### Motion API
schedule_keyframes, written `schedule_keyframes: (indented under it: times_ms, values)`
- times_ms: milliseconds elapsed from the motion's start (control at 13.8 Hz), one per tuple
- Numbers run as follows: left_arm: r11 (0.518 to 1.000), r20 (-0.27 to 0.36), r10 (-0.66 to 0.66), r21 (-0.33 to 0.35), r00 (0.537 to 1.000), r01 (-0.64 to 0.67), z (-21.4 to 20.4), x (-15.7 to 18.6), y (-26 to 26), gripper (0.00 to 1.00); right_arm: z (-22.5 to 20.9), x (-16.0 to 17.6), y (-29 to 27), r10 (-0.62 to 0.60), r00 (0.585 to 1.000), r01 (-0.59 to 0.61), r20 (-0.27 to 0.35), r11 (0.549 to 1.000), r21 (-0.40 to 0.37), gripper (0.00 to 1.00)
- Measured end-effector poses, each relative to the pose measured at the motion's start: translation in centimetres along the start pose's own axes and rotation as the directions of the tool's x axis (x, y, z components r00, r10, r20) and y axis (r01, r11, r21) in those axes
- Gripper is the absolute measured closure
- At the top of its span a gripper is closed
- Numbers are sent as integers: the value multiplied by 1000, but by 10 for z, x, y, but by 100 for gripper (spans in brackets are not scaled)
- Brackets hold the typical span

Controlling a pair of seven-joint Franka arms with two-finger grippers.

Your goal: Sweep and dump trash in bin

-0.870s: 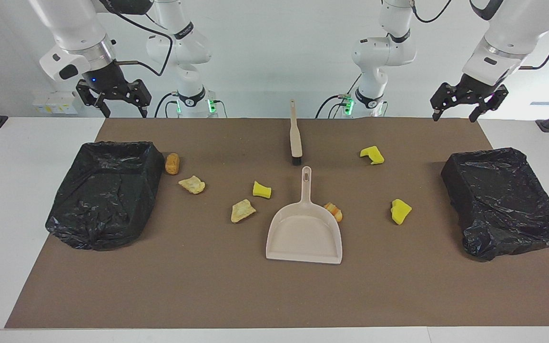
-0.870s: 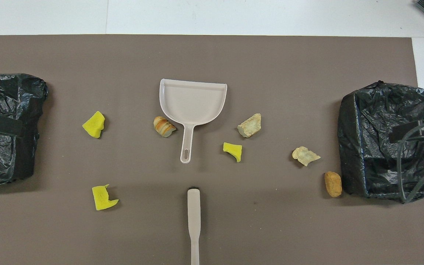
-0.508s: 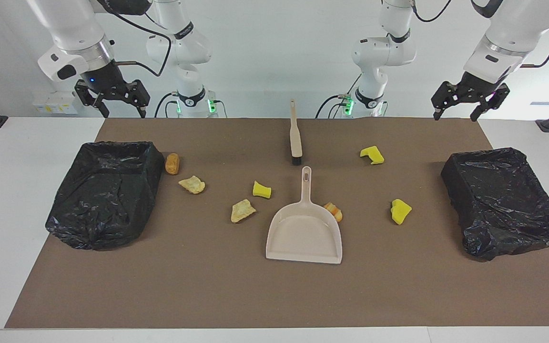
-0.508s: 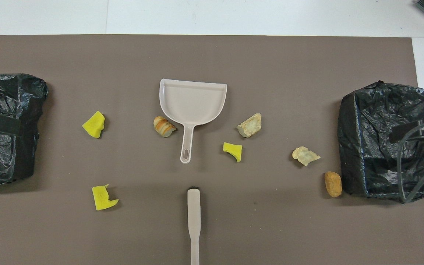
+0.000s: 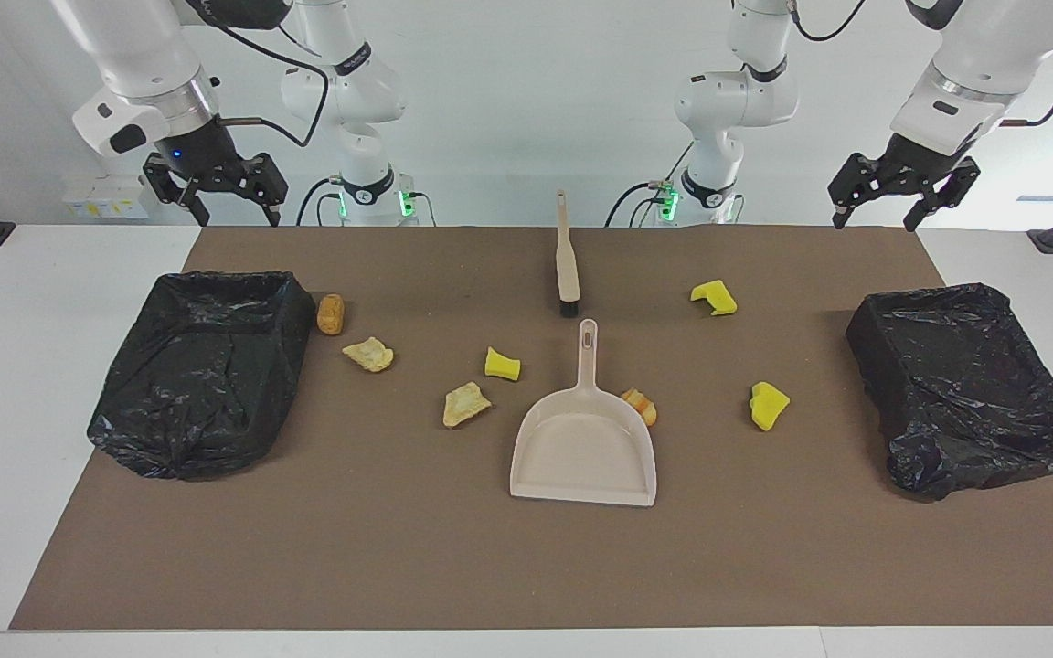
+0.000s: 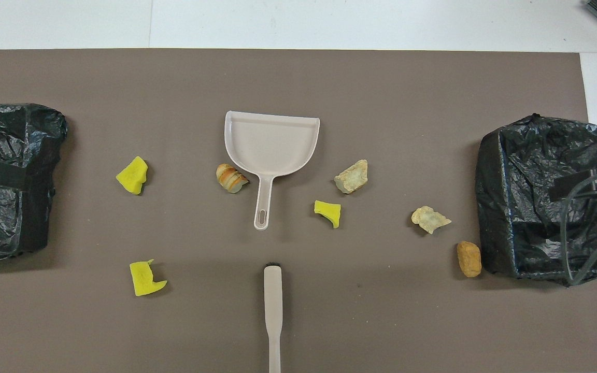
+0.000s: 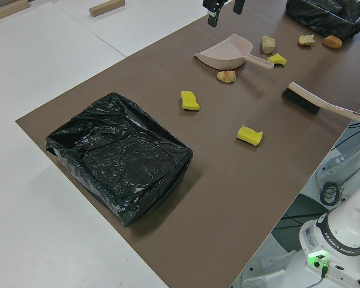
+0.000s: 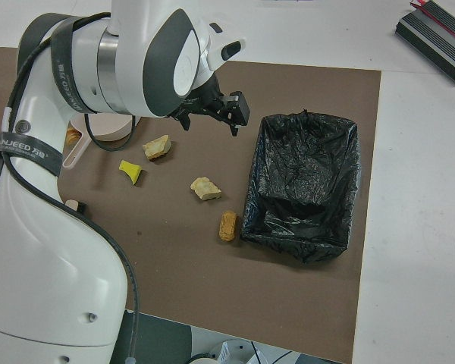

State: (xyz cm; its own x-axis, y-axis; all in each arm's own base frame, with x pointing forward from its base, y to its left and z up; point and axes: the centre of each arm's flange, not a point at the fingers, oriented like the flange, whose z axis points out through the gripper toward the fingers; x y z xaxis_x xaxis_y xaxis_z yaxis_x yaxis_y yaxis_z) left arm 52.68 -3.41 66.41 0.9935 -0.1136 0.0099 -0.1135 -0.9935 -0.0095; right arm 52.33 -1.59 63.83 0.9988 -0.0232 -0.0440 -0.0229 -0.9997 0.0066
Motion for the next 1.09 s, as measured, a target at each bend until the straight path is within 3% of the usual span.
schedule_keyframes:
  times_ms: [508, 1088]
  values:
    - [1000, 7, -16, 0, 1000, 16, -2, -5, -10, 0, 24, 17, -56, -69, 998, 69, 1, 998, -2, 0]
    - [1000, 18, -8, 0, 1000, 8, 1, -7, -7, 0, 83, 50, -172, 1, 999, 1, -35, 999, 44, 0]
